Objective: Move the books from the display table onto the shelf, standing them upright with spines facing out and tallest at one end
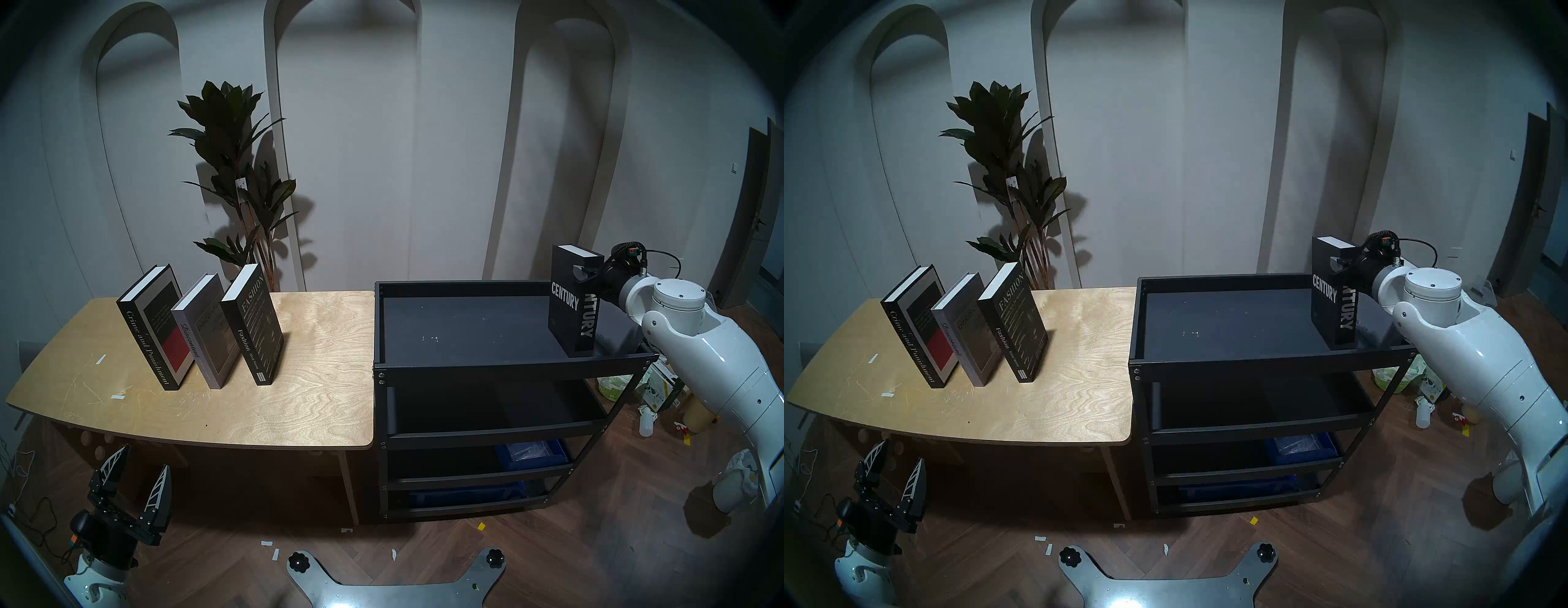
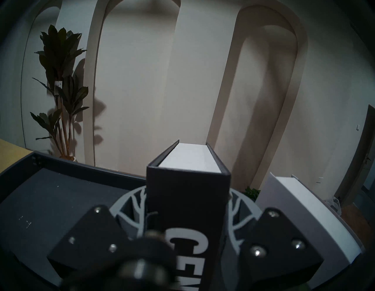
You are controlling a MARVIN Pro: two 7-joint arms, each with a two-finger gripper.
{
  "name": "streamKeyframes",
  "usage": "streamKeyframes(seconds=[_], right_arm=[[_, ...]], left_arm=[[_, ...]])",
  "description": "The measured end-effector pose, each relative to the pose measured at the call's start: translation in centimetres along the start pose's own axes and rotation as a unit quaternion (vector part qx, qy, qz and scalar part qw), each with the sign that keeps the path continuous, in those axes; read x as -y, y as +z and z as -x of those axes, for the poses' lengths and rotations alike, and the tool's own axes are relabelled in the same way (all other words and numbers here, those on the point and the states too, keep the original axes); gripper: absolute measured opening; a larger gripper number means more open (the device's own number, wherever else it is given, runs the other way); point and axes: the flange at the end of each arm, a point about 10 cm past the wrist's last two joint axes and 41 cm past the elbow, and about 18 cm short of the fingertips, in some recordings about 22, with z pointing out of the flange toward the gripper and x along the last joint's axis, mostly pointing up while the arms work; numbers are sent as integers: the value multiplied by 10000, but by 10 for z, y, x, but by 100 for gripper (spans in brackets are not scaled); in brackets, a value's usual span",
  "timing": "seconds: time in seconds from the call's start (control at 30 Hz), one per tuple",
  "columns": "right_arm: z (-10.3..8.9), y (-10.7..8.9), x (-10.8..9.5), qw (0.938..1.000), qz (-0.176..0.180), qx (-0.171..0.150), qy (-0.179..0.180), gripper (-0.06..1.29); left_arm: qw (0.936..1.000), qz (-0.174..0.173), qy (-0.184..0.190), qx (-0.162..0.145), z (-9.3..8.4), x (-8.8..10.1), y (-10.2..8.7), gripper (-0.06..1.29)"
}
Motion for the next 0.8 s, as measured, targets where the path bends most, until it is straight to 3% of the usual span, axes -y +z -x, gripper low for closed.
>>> streamKeyframes(seconds=[0.43,0.8], right_arm=[[10,-28,-22,9951,-783,510,313,45],[23,-46,-62,9866,-1138,844,805,45]], left_arm=[[10000,8,3,-8,0,0,1,126],[10000,16,4,-15,-1,0,1,126]])
